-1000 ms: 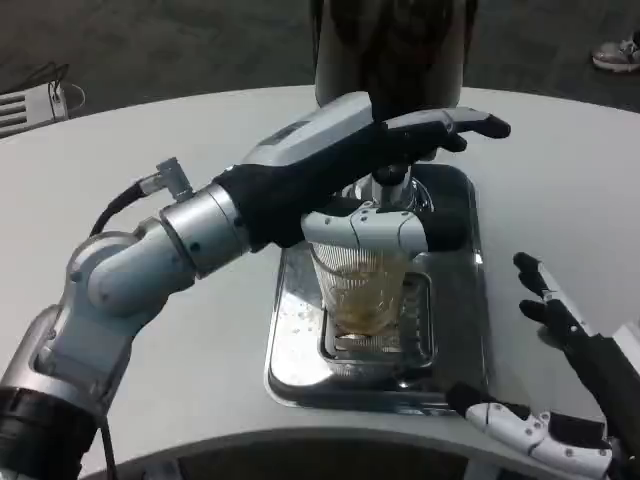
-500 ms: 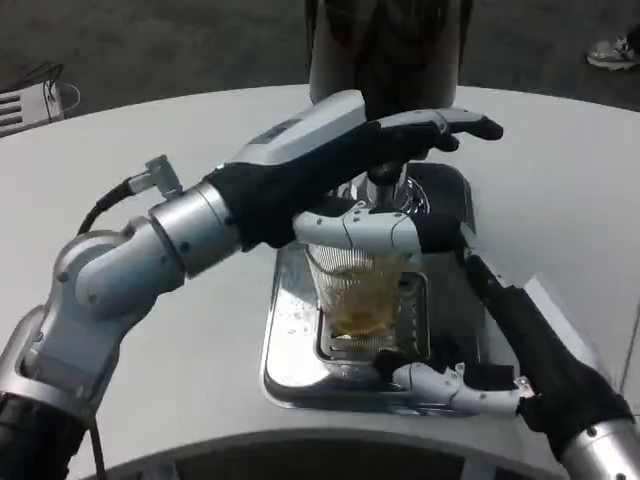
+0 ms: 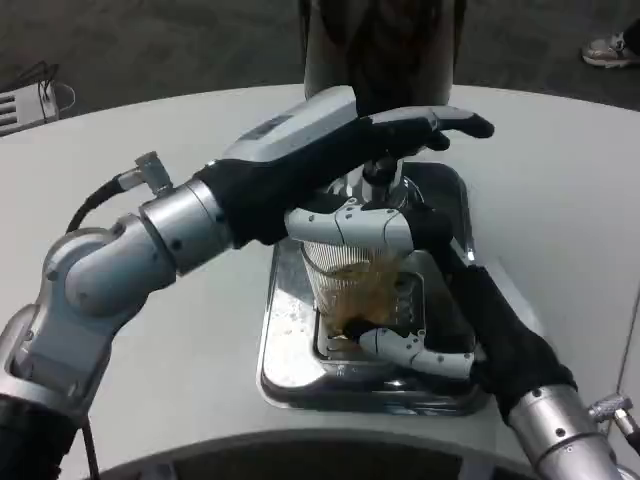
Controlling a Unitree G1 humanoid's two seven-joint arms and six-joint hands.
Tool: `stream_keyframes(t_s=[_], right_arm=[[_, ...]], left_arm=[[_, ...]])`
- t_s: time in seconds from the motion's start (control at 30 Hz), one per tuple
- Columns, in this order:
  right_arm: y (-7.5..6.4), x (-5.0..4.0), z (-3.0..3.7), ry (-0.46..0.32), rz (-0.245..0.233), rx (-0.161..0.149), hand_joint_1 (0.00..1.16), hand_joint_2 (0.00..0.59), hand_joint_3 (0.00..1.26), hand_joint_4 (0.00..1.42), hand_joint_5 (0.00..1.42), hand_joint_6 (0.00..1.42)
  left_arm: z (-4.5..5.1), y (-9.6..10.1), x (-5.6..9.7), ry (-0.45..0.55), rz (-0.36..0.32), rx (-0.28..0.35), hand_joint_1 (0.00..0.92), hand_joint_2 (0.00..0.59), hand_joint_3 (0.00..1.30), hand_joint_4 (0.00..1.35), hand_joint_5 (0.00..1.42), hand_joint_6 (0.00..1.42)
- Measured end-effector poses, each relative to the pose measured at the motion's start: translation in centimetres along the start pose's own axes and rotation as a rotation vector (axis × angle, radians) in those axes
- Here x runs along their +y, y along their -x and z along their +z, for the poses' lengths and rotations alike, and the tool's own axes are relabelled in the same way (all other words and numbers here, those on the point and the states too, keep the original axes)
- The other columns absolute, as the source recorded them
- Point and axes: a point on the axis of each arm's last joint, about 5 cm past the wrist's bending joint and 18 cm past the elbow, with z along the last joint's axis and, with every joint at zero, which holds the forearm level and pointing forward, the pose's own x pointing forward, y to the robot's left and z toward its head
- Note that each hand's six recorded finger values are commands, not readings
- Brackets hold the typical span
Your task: Grasp the cup under the faucet to collect the drink, then remove the cup.
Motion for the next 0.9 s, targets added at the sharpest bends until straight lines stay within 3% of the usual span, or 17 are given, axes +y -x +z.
stream_keyframes(t_s=[0.33, 0.43, 0.63, 0.83, 0.9], right_arm=[[-1.9, 0.67, 0.04, -0.029, -0.004, 0.013, 0.84, 0.195, 0.00, 0.00, 0.00, 0.00], [-2.2, 0.77, 0.06, -0.034, 0.001, 0.013, 0.84, 0.195, 0.00, 0.00, 0.00, 0.00], [-2.2, 0.70, -0.17, -0.040, 0.007, 0.023, 0.84, 0.195, 0.00, 0.00, 0.00, 0.00], [-2.2, 0.58, -0.23, -0.044, 0.013, 0.023, 0.84, 0.195, 0.00, 0.00, 0.00, 0.00], [-2.2, 0.50, -0.25, -0.042, 0.013, 0.023, 0.84, 0.195, 0.00, 0.00, 0.00, 0.00]], left_arm=[[-0.06, 0.2, 0.3, -0.004, 0.008, 0.006, 0.000, 0.067, 0.22, 0.12, 0.21, 0.24], [-0.23, 0.6, 0.2, 0.007, 0.039, 0.009, 0.000, 0.071, 0.22, 0.13, 0.23, 0.25], [-0.84, 1.9, -1.4, 0.099, 0.231, -0.010, 0.000, 0.078, 0.23, 0.15, 0.27, 0.31], [-0.18, 2.0, -1.6, 0.129, 0.466, -0.091, 0.000, 0.080, 0.25, 0.19, 0.32, 0.37], [0.18, 1.9, -1.4, 0.123, 0.511, -0.114, 0.000, 0.088, 0.26, 0.21, 0.33, 0.38]])
